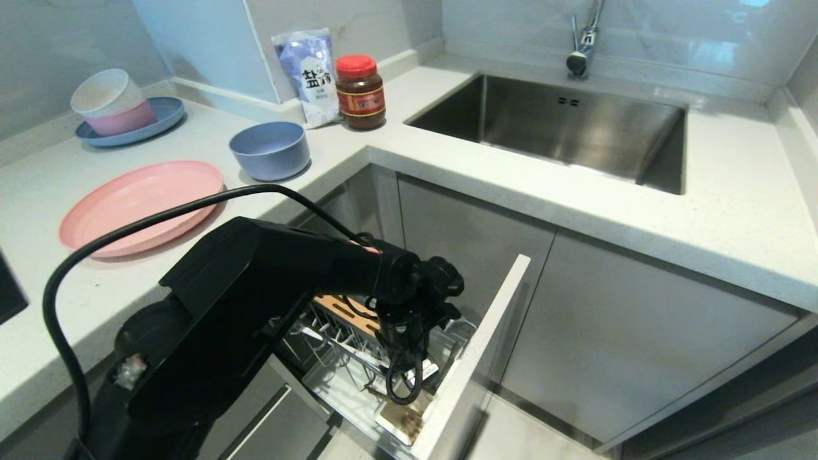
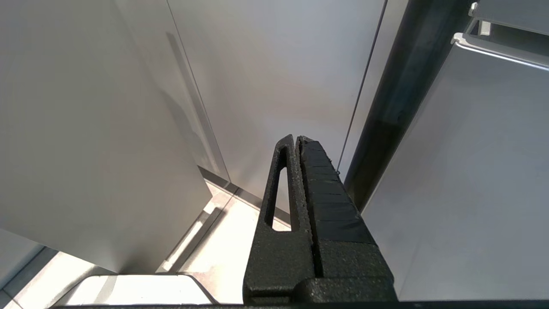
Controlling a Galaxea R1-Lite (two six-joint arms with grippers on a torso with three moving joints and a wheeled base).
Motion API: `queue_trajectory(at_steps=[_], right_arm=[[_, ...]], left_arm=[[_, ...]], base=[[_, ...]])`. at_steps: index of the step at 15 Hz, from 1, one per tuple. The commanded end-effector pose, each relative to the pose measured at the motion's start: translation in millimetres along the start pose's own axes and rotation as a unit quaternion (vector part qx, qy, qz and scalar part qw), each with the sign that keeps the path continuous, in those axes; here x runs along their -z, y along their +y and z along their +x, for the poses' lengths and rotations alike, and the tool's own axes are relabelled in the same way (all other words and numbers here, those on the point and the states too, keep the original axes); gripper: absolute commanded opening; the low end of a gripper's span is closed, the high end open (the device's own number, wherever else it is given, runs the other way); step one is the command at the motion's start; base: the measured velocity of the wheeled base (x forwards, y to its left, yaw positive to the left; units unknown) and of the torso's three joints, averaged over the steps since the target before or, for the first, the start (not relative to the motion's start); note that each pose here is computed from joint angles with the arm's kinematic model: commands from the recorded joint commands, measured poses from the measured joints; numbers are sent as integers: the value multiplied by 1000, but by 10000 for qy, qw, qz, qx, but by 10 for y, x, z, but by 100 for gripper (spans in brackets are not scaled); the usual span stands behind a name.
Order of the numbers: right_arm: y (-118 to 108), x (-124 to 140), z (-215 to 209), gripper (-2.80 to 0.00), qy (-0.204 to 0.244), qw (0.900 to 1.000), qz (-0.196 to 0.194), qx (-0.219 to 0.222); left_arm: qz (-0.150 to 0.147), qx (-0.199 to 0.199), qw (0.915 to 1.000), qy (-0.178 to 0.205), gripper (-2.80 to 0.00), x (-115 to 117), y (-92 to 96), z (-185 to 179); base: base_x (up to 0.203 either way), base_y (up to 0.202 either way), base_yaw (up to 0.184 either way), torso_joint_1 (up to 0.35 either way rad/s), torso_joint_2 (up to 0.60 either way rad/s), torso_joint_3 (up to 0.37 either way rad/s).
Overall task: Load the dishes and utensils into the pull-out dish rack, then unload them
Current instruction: Pick up the fork and place it in the cupboard, then pick up the bowl and place it in the cupboard
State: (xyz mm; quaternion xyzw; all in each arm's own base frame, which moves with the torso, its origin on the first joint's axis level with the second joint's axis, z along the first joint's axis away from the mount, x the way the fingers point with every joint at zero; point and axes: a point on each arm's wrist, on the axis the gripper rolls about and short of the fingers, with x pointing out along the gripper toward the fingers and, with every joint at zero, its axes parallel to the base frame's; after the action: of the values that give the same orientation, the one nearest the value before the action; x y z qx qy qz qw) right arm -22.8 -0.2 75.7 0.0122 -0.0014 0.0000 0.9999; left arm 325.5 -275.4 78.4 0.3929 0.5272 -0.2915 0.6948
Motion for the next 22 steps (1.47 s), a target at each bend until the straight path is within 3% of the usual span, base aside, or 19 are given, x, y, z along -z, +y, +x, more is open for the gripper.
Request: queue_trajectory(at_steps=[1, 7, 10, 11, 13, 16, 19, 22], right_arm=[[0, 5, -2, -280, -13, 10000, 0, -6], [0, 6, -2, -280, -9, 10000, 0, -7], [0, 4, -2, -280, -16, 10000, 0, -2], [0, 5, -2, -280, -15, 10000, 0, -2], [0, 5, -2, -280, -16, 10000, 0, -8], [0, 6, -2, -280, -10, 10000, 0, 0], [0, 6, -2, -280, -10, 10000, 0, -7], [0, 6, -2, -280, -11, 10000, 0, -5]], left_arm=[[10, -111, 9999, -47, 0, 6, 3, -93], [41, -452, 9984, -333, 0, 9, -46, -433], [-236, -867, 9940, -622, 0, 82, -27, -798], [-432, -964, 9913, -780, -280, 118, -10, -945], [-889, -1097, 9825, -1216, -280, 228, 9, -1321], [-1773, -1316, 9607, -1681, -280, 481, -13, -1762], [-2719, -1327, 9306, -2062, -280, 852, 22, -2110], [-3243, -1545, 9000, -2468, -280, 1102, 160, -2386]], base=[[0, 0, 0, 0, 0, 0], [0, 0, 0, 0, 0, 0], [0, 0, 0, 0, 0, 0], [0, 0, 0, 0, 0, 0], [0, 0, 0, 0, 0, 0], [0, 0, 0, 0, 0, 0], [0, 0, 0, 0, 0, 0], [0, 0, 0, 0, 0, 0]])
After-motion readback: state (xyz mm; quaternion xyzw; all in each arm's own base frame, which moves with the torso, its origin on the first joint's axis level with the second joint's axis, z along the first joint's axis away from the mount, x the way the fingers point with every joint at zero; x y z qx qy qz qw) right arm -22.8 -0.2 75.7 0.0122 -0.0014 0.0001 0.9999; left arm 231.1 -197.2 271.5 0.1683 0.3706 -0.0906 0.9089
